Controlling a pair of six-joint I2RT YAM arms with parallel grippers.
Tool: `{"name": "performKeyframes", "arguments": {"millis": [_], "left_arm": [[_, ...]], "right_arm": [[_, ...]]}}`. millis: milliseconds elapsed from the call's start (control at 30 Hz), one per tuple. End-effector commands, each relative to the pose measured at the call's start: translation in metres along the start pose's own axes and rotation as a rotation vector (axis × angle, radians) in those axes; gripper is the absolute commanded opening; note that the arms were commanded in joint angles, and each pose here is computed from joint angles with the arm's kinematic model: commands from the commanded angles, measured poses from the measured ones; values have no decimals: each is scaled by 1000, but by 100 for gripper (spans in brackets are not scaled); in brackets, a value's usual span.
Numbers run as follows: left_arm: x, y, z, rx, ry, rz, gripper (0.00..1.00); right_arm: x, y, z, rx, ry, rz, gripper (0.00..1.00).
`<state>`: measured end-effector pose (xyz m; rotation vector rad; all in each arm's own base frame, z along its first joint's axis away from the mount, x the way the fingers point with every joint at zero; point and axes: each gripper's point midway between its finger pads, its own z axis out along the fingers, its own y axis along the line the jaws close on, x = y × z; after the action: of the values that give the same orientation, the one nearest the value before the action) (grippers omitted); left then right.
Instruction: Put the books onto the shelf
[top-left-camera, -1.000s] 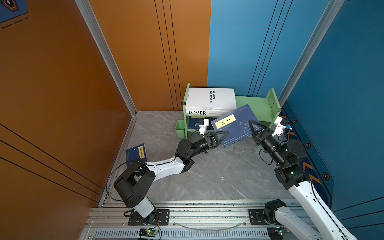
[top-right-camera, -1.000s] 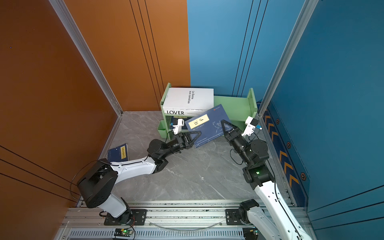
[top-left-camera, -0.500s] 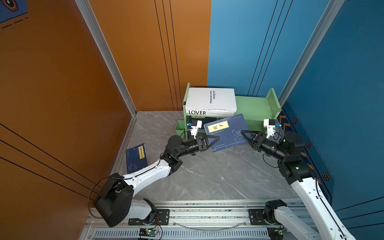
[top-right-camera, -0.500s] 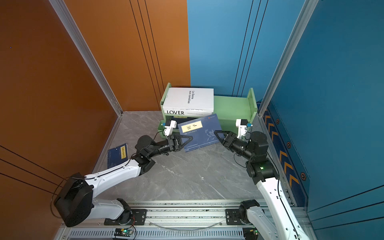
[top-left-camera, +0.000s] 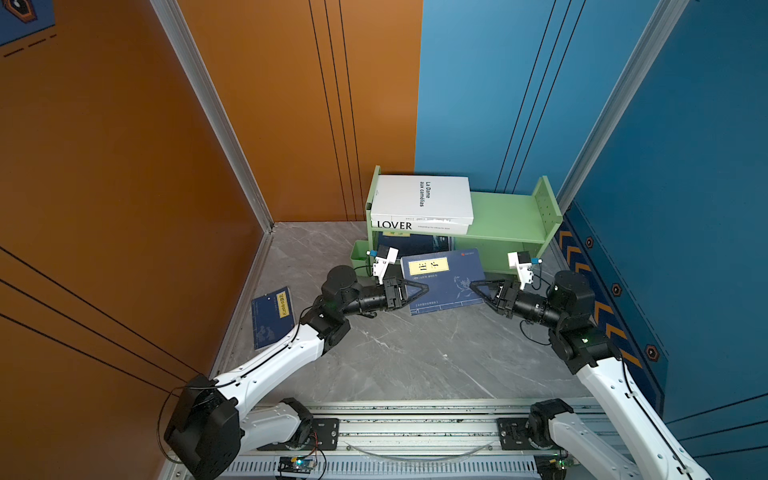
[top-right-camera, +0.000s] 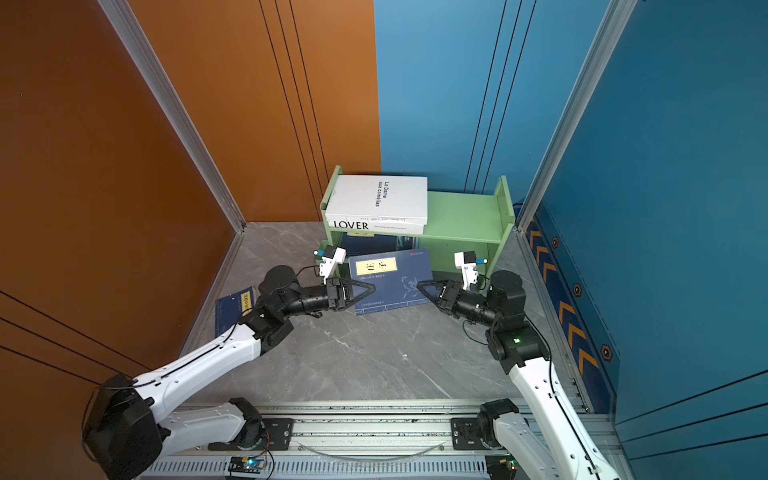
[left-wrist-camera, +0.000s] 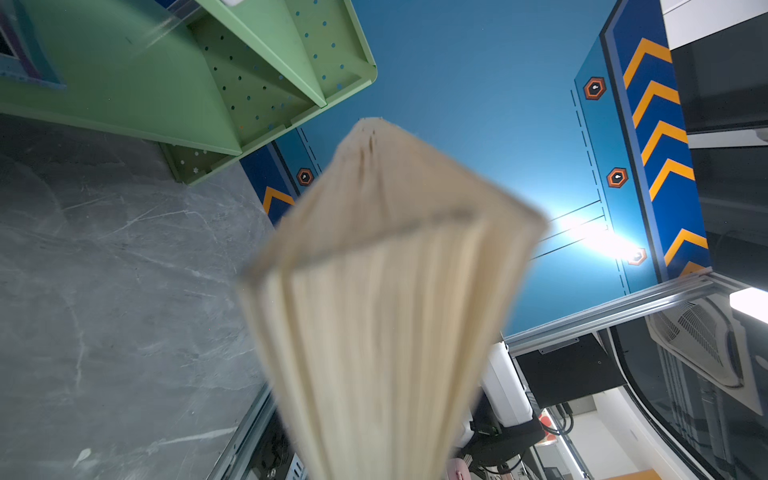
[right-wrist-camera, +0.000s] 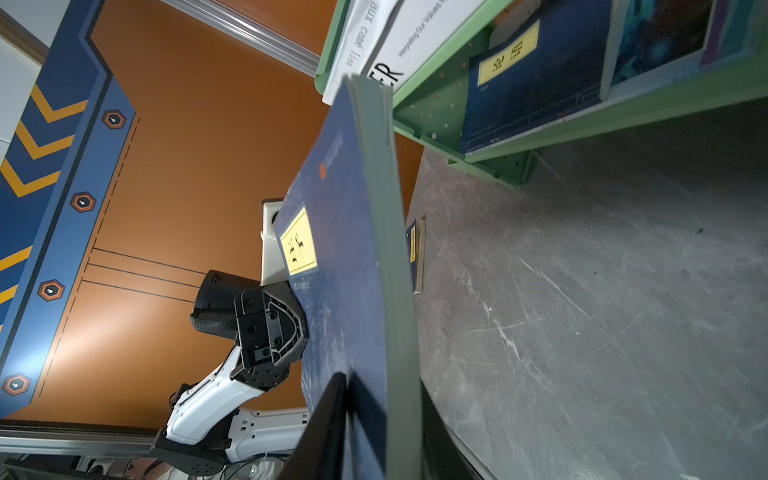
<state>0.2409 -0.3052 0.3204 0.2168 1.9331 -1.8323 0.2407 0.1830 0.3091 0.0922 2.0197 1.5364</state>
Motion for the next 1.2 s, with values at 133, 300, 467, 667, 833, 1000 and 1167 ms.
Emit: {"name": "performKeyframes", "arguments": {"millis": [133, 300, 467, 667, 833, 1000, 1167], "left_arm": [[-14, -16, -7, 6, -21, 87, 0], [-28, 24, -29, -192, -101, 57, 37], [-44, 57, -84, -515, -250, 128, 57], [-53, 65, -139, -687, -389, 182, 78], [-52, 83, -160, -704, -438, 120, 79], [-47, 100, -166, -703, -457, 71, 79], [-44, 106, -166, -701, -449, 56, 79]], "right_arm": [[19, 15, 5, -66, 65, -46, 7], [22, -20, 12, 24, 38, 36, 2], [17, -61, 21, 67, -86, 135, 1], [-13, -67, 24, 55, -275, 77, 0], [-24, -67, 38, 33, -266, 80, 0], [-32, -76, 55, 6, -258, 124, 0], [-50, -79, 67, -28, -286, 124, 0]]}}
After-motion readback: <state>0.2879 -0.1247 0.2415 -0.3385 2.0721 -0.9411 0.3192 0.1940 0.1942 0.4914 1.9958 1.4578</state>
